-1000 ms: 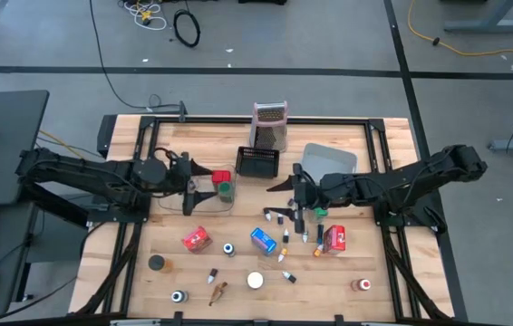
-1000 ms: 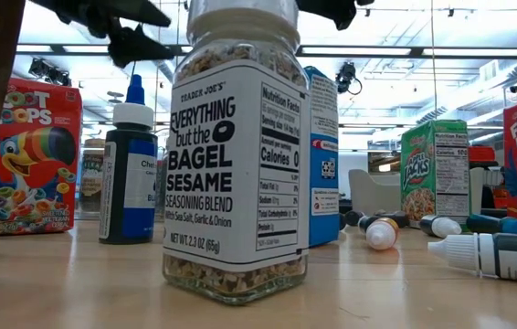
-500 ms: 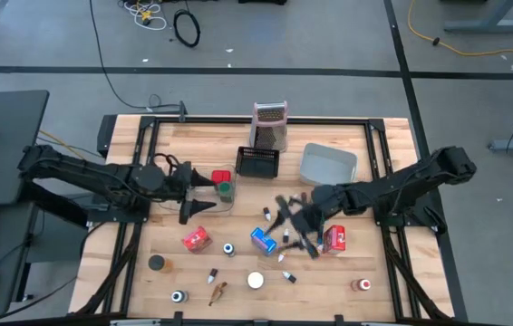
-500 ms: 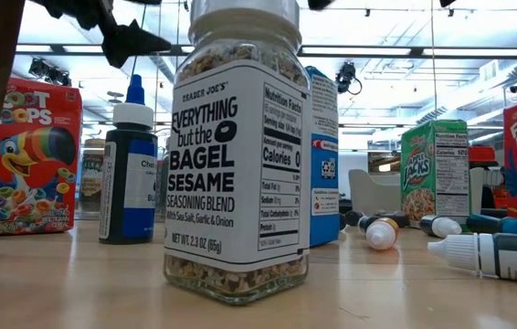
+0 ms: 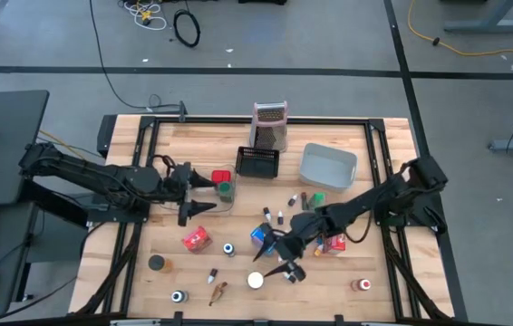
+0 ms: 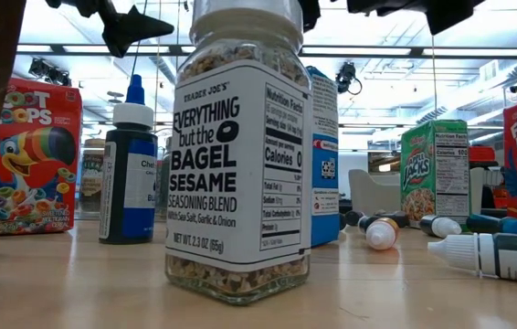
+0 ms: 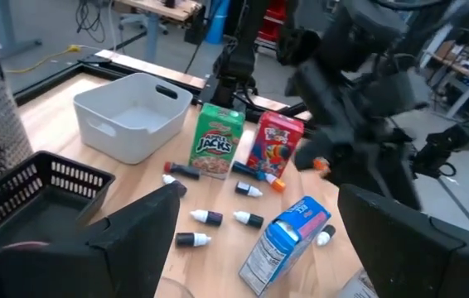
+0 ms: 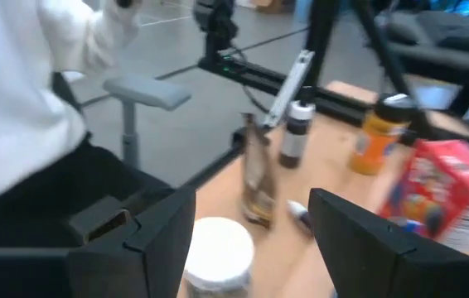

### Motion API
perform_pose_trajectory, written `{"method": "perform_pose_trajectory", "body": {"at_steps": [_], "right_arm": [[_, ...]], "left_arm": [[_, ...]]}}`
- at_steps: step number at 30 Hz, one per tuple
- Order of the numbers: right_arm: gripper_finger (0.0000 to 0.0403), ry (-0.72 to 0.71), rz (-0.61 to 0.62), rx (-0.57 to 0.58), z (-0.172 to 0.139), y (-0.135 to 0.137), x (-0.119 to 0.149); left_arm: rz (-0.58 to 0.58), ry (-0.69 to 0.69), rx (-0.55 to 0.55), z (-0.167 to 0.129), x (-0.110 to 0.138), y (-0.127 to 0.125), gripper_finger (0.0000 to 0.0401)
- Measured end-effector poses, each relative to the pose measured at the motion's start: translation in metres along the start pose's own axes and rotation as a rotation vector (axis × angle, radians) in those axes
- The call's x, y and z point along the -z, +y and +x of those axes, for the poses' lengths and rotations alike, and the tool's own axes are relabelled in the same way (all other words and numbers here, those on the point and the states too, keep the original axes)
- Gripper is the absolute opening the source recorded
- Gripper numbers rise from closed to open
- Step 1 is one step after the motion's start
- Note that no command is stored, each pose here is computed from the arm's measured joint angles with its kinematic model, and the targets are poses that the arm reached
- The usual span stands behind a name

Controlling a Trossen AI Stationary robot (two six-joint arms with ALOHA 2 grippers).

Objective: Pick & Place Kitchen Items
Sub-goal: Put the white seasoning bottle into the transparent bin

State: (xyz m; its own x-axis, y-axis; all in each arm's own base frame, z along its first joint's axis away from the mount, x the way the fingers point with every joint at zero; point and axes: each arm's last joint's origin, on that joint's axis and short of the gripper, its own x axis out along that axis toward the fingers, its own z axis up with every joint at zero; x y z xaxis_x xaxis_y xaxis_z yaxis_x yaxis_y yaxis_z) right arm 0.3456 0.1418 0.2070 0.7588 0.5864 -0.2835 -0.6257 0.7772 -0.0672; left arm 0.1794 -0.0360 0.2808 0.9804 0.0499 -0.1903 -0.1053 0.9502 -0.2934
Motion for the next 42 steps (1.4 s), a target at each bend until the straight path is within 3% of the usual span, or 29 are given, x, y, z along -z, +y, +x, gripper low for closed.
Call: {"method": "perform_pose_trajectory", "body": {"at_steps": [13, 28, 37, 42], "right_arm": [[0.0248, 0.102, 0.078, -0.104, 0.048, -0.007, 0.005], [0.0313, 0.208, 0.115, -0.068, 0.052, 0.002, 0.007], [0.0312, 0.247, 0.159, -0.11, 0.063, 0.003, 0.028], [0.0289, 0.232, 0.153, -0.108, 0.062, 0.001, 0.026]], "left_arm": [[0.006, -0.002, -0.01, 0.0, 0.0, 0.0, 0.0341], [0.006, 0.001, -0.007, 0.0, 0.0, 0.0, 0.0341], [0.005, -0.002, -0.006, 0.0, 0.0, 0.0, 0.0341], [0.005, -0.003, -0.005, 0.0, 0.0, 0.0, 0.0341]]}}
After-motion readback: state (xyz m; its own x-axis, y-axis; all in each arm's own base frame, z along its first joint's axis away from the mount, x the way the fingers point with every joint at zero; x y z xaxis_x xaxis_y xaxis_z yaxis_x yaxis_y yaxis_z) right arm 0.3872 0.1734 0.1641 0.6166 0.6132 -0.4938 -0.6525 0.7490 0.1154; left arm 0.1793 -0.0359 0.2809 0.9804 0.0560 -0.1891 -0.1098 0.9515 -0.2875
